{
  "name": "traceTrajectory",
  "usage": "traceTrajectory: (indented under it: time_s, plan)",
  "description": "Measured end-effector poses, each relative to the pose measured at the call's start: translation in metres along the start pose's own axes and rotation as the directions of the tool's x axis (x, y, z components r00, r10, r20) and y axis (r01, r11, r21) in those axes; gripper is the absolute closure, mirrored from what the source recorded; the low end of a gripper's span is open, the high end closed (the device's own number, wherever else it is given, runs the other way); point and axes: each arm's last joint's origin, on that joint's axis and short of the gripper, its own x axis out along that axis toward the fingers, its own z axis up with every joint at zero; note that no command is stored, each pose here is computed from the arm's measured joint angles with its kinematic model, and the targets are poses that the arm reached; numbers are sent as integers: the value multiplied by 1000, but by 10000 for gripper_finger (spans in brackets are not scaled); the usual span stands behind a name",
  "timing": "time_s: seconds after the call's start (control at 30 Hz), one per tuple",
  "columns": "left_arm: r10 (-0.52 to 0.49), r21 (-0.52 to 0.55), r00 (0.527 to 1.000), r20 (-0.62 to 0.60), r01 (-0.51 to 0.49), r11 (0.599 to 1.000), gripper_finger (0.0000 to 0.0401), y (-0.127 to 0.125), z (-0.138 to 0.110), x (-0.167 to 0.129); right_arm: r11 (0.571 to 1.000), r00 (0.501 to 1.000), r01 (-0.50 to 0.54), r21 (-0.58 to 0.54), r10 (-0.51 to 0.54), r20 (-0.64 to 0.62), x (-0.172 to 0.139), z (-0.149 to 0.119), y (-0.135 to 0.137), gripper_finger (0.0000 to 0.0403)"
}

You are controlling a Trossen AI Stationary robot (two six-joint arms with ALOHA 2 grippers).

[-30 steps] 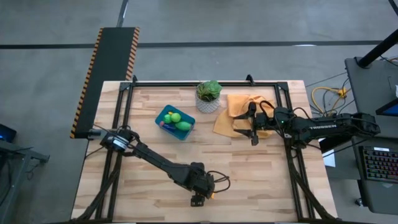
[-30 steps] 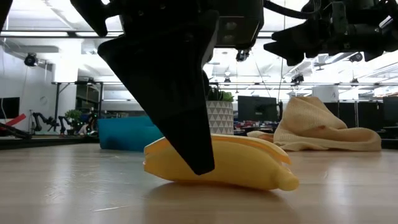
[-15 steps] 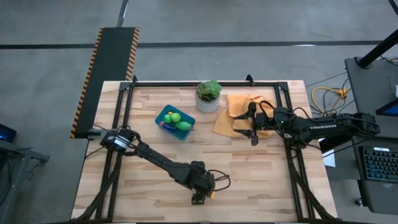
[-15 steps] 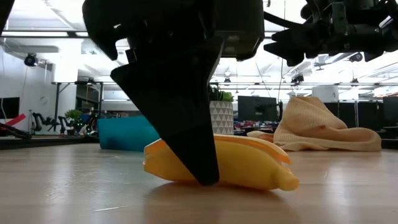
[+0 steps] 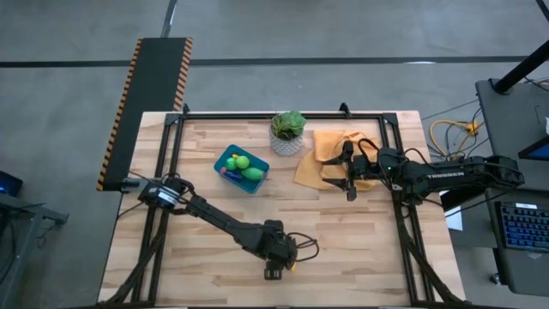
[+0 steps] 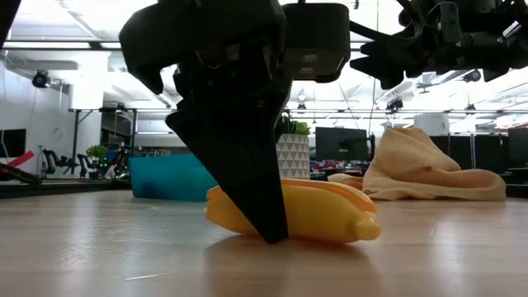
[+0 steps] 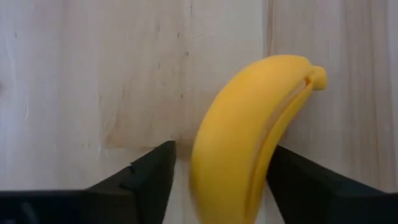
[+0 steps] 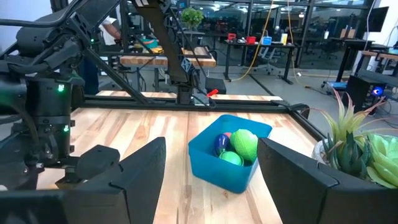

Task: Pick and placing Produce into tupperware
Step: Put the yellow banana into the blue bin

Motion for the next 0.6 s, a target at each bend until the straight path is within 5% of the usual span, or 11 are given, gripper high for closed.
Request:
traceTrajectory:
  time_s: [0.33,0.6]
  plan:
    - [-8,5,1000,9,8,1000,279,0,1,0,1000,1000,0,0,0,0,0,0,0,156]
    - [-13,21,1000,8,13,1000,272,-1,3,-2,1000,1000,0,0,0,0,0,0,0,156]
